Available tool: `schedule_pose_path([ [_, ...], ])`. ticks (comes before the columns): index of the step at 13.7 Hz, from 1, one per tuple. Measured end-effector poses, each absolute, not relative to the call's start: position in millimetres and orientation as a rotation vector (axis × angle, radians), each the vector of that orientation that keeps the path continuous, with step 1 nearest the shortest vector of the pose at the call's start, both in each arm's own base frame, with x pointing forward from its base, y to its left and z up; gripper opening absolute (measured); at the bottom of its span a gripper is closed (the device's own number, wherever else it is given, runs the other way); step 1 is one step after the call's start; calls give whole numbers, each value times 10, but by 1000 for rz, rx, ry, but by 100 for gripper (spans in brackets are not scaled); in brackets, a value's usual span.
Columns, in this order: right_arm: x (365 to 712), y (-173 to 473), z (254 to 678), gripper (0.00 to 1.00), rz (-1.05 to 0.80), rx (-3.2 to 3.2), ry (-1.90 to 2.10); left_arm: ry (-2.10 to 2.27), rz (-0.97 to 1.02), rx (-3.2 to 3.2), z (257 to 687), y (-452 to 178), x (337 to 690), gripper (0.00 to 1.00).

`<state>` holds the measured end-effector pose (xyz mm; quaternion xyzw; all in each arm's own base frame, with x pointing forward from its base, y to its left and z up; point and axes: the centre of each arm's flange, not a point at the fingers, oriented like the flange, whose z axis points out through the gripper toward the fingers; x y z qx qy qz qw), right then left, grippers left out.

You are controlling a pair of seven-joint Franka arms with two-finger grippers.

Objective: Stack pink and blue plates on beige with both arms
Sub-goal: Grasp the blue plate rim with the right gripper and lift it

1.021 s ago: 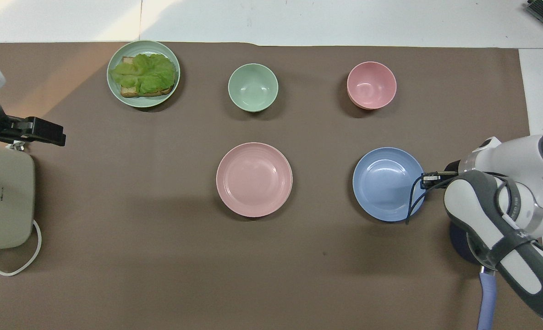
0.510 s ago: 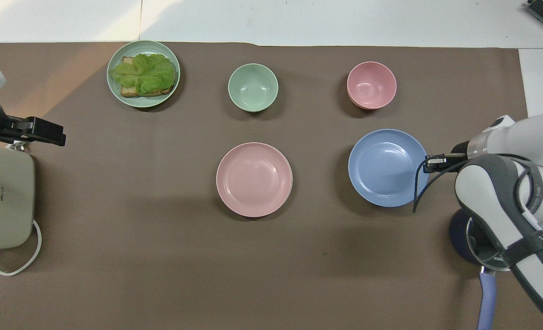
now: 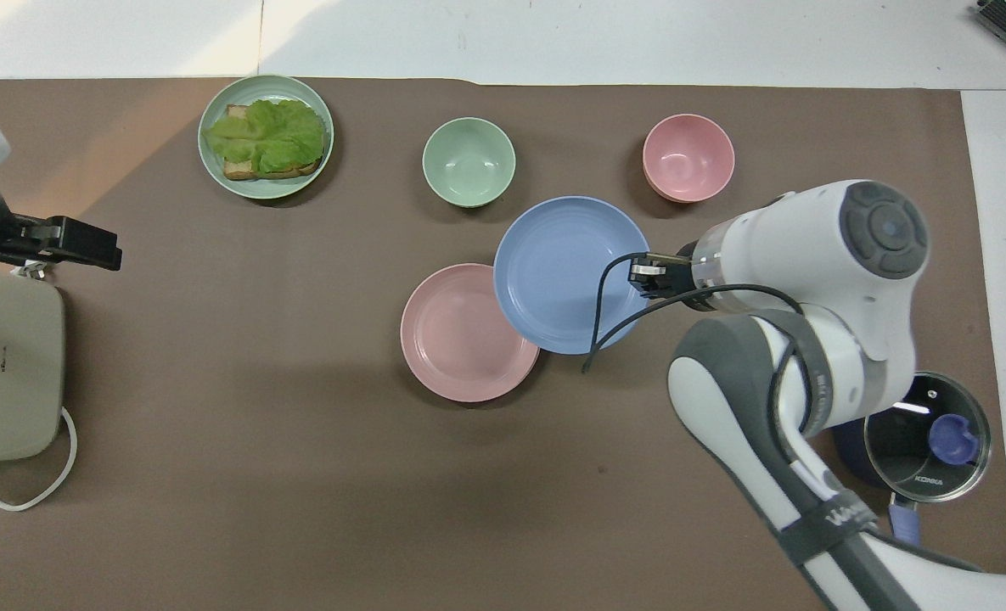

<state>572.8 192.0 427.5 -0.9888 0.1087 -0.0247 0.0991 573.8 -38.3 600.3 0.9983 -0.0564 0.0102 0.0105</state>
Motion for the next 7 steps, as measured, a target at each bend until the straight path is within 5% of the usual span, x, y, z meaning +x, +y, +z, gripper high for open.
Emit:
schedule_pose_path([
  [7, 5490, 2802, 3847, 4, 0, -2919, 377, -176, 32, 3115, 6003, -383, 5738, 100],
])
